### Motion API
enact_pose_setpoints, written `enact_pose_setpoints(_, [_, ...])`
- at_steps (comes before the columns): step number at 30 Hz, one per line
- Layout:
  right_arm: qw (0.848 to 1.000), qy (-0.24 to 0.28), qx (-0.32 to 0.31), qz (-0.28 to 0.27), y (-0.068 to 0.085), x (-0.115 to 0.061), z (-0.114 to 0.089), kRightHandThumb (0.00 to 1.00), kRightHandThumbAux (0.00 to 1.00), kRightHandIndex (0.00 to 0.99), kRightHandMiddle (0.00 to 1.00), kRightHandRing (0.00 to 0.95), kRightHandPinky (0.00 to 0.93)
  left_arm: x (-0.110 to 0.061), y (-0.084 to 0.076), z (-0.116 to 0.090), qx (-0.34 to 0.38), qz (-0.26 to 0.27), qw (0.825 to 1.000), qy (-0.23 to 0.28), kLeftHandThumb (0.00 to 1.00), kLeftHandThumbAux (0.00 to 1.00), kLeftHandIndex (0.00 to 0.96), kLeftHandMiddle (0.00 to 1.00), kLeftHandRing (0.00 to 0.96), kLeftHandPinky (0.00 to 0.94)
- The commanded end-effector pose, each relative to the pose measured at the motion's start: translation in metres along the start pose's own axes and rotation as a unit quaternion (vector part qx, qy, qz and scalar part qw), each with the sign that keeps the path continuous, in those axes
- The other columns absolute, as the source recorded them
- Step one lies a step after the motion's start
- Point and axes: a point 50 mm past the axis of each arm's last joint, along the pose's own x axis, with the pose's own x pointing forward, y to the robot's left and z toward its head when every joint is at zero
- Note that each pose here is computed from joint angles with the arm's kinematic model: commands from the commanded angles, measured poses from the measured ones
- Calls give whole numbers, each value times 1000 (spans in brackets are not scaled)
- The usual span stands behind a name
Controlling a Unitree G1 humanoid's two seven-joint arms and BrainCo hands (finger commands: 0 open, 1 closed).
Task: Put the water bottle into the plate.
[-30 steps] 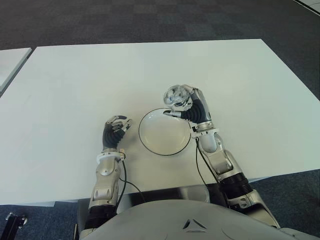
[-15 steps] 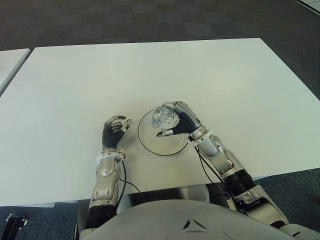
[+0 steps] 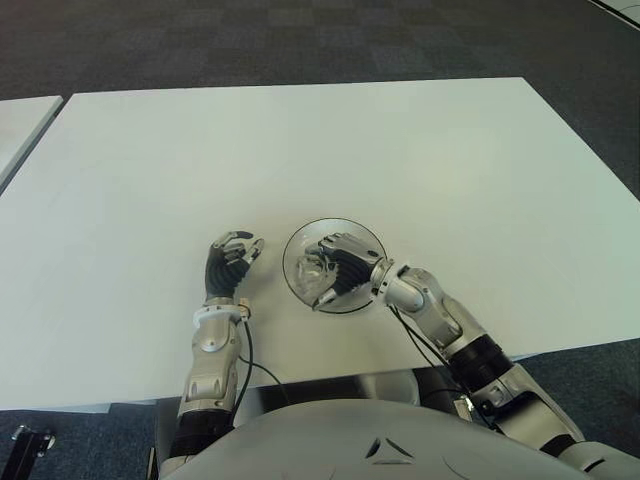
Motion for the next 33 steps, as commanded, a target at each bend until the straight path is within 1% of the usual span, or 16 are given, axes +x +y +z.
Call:
enact_pose_setpoints(1, [998, 55, 11, 40, 14, 1, -5, 703, 725, 438, 862, 848, 832, -3, 1, -10, -1, -1, 1000, 30, 702, 720, 438, 837, 837, 830])
enact_pose_setpoints(6, [994, 91, 1, 51, 16, 1, -5, 700, 727, 435, 817, 812, 798, -3, 0, -9, 0, 7, 999, 31, 701, 720, 438, 837, 841, 840])
enact_pose_setpoints(16, [994, 93, -17, 53, 16, 0, -2, 682, 728, 421, 699, 710, 687, -2, 0, -9, 3, 6, 999, 31, 702, 720, 438, 845, 851, 853])
enact_pose_setpoints(18, [994, 92, -16, 52, 16, 0, -2, 678, 729, 418, 648, 669, 648, -2, 0, -9, 2, 5, 999, 31, 703, 719, 438, 846, 852, 854])
enact_pose_setpoints(19, [995, 89, -14, 51, 16, -1, -2, 676, 729, 415, 607, 634, 614, -2, 0, -9, 2, 5, 999, 32, 703, 719, 438, 846, 851, 852])
enact_pose_setpoints(20, [995, 87, -13, 51, 16, -1, -1, 674, 730, 411, 537, 579, 574, -2, 0, -9, 2, 5, 999, 32, 703, 719, 438, 846, 850, 850])
enact_pose_setpoints(22, [995, 84, -11, 50, 16, -2, -1, 672, 730, 407, 475, 531, 538, -2, 0, -9, 2, 5, 999, 32, 703, 719, 438, 846, 849, 848])
enact_pose_setpoints(23, [995, 81, -9, 51, 16, -2, -1, 596, 715, 361, 434, 495, 508, -2, 0, -9, 2, 5, 999, 32, 703, 719, 438, 846, 850, 849])
enact_pose_setpoints(24, [996, 78, -7, 52, 16, -2, -1, 482, 695, 285, 359, 416, 442, -2, 0, -9, 2, 5, 999, 32, 703, 719, 438, 847, 851, 850])
enact_pose_setpoints(25, [996, 74, -6, 54, 16, -2, -1, 408, 683, 236, 311, 366, 400, -2, 1, -9, 2, 6, 999, 31, 703, 719, 438, 847, 851, 851])
enact_pose_setpoints(26, [996, 71, -5, 56, 16, -2, 0, 366, 676, 195, 260, 304, 336, -2, 1, -9, 2, 6, 999, 31, 703, 719, 438, 848, 852, 852])
enact_pose_setpoints(27, [996, 68, -7, 60, 15, -3, 0, 351, 673, 181, 241, 282, 314, -2, 1, -9, 2, 6, 999, 31, 703, 719, 438, 848, 852, 852])
enact_pose_setpoints(29, [996, 64, -9, 63, 15, -3, 0, 318, 667, 131, 162, 194, 232, -2, 1, -9, 2, 6, 1000, 31, 703, 719, 438, 846, 851, 849])
enact_pose_setpoints(30, [996, 64, -12, 66, 15, -3, 0, 314, 667, 124, 151, 181, 221, -2, 1, -9, 2, 6, 1000, 30, 703, 719, 438, 846, 851, 849])
enact_pose_setpoints(32, [995, 65, -18, 74, 15, -3, 0, 282, 666, 68, 73, 98, 154, -2, 1, -9, 4, 6, 1000, 27, 704, 719, 438, 846, 852, 853])
enact_pose_setpoints(33, [995, 64, -21, 78, 15, -4, 0, 276, 666, 57, 58, 82, 140, -2, 1, -8, 5, 6, 1000, 26, 704, 719, 438, 846, 853, 854])
